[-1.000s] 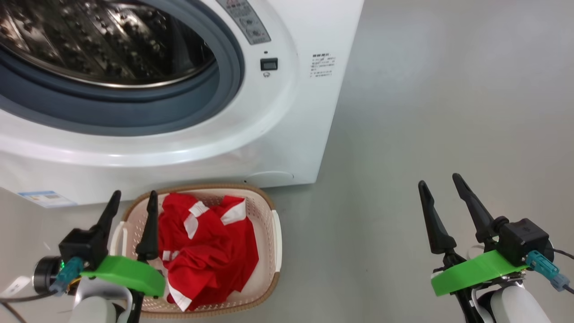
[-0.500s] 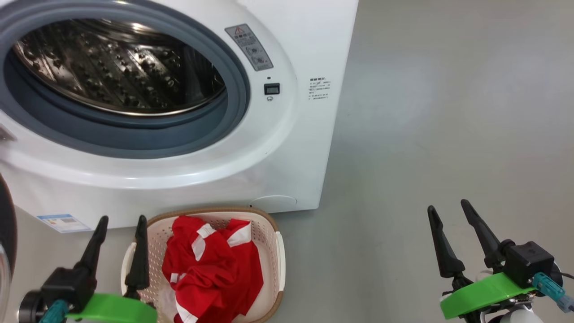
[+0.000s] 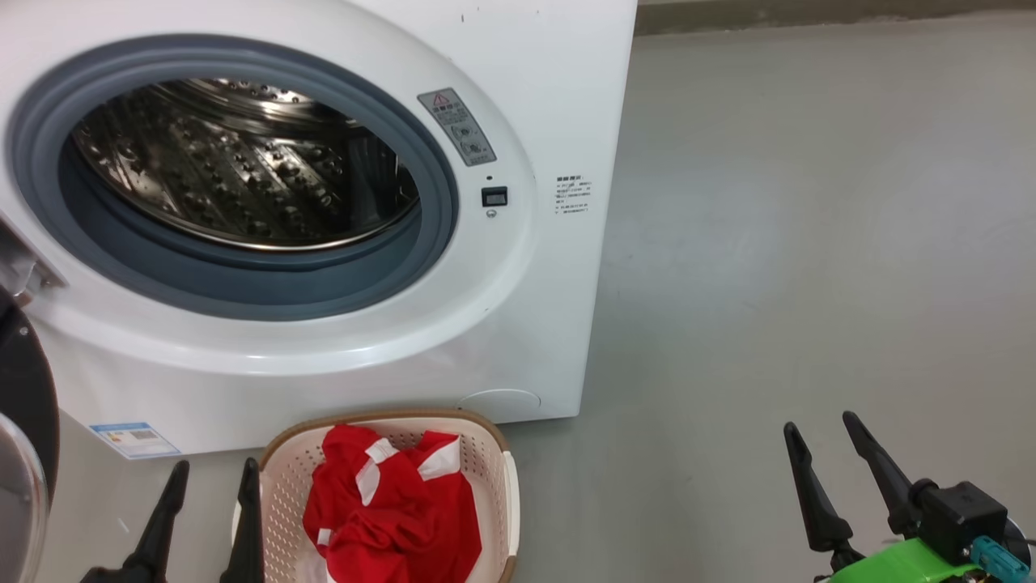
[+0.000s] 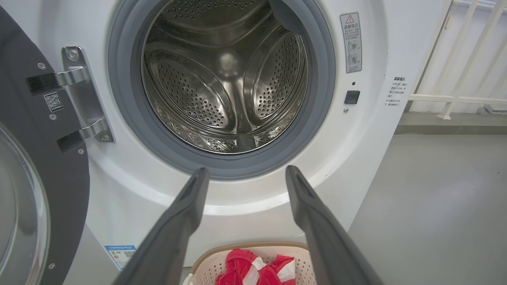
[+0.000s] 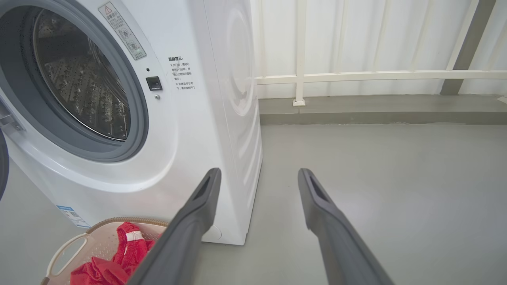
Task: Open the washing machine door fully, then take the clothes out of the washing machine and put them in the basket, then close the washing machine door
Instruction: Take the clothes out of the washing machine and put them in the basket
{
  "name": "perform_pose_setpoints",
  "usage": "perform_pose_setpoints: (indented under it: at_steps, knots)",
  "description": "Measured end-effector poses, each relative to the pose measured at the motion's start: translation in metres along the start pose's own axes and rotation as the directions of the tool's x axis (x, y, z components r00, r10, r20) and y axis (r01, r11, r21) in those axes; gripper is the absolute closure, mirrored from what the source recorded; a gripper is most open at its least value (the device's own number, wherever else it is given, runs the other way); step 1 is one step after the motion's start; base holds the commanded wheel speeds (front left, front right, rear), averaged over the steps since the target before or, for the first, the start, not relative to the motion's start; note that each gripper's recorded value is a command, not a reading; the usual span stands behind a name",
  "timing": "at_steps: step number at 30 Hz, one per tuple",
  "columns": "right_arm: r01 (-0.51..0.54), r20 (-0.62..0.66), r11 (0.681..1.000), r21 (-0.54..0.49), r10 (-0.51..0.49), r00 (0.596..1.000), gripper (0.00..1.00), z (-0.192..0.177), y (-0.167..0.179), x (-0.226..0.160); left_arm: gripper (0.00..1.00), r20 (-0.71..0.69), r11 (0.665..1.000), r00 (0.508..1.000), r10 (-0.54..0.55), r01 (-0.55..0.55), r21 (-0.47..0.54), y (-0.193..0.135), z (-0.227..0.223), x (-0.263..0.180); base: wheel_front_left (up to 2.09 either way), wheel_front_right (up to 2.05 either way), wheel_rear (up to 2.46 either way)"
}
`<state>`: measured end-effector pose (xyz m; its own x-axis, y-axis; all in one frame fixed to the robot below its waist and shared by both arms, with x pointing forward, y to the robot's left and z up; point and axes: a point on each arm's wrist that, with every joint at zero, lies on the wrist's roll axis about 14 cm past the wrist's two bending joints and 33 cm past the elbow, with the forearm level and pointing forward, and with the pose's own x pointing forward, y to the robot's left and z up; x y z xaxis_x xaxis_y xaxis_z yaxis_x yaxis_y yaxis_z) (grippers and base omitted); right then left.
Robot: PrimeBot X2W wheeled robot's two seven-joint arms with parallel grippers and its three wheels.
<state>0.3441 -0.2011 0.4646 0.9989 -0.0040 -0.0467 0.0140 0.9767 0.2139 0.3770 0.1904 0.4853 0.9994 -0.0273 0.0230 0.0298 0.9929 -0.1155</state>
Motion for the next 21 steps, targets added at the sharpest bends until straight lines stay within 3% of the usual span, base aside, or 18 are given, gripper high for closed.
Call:
perform_pose_setpoints:
  at_steps: [21]
  knots:
    - [0.021,-0.009,1.000,0.013,-0.021,1.000,0.00,-0.004,-0.006,-0.021,0.00,0.001,1.000,1.000,0.015,-0.015,-0.002,0.003,0.002,-0.025,0.00,0.00,0.00]
